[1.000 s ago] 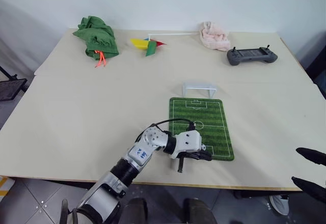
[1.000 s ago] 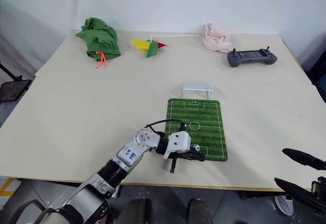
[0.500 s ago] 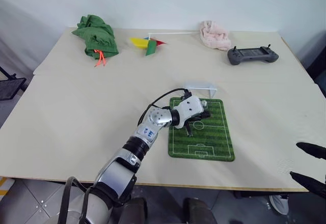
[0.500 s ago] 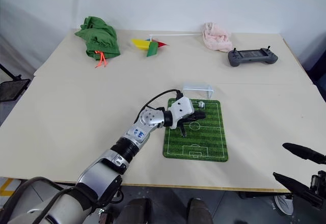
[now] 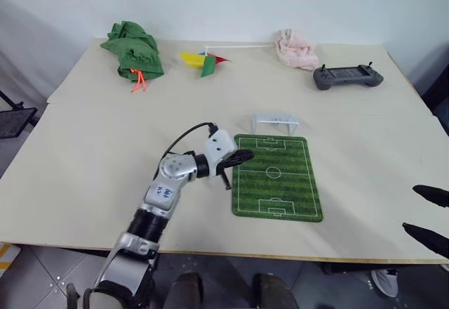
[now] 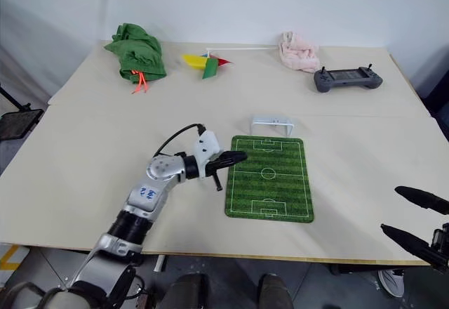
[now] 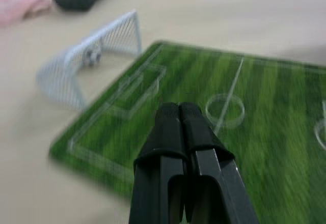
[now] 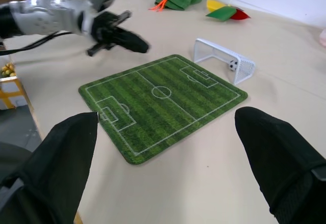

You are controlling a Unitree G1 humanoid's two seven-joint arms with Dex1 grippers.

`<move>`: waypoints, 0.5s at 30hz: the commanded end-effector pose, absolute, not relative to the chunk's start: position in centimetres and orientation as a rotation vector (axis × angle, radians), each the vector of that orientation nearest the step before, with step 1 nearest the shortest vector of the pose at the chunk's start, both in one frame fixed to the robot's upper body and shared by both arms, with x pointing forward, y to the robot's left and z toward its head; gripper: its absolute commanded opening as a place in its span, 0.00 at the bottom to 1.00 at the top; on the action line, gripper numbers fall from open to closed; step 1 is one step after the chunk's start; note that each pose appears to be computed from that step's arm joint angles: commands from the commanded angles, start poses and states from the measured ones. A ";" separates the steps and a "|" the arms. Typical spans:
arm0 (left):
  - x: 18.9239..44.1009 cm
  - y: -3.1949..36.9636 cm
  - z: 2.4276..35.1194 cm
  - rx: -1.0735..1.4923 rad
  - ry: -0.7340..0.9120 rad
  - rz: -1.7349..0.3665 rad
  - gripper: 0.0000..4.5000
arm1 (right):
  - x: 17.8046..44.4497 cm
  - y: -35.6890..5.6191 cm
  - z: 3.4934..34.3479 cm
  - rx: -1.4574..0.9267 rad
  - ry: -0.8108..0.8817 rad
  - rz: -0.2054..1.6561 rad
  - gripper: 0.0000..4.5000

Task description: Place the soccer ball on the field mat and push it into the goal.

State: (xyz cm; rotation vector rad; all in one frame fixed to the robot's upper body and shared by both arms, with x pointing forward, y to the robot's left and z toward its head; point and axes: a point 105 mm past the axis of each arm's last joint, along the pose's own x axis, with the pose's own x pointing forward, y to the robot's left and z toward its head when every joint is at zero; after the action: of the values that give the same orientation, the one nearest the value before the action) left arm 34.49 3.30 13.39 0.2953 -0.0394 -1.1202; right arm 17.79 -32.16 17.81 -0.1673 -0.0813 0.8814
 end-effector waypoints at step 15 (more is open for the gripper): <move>32.2 15.4 12.5 0.176 0.086 -1.053 0.45 | 20.6 -33.2 17.8 -0.185 -0.043 0.966 1.00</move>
State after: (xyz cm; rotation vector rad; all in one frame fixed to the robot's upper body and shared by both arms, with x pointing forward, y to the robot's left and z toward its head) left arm 32.48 15.08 11.31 0.1664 0.1440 -1.0298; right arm 21.09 -33.55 16.96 -0.1428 -0.0309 0.8895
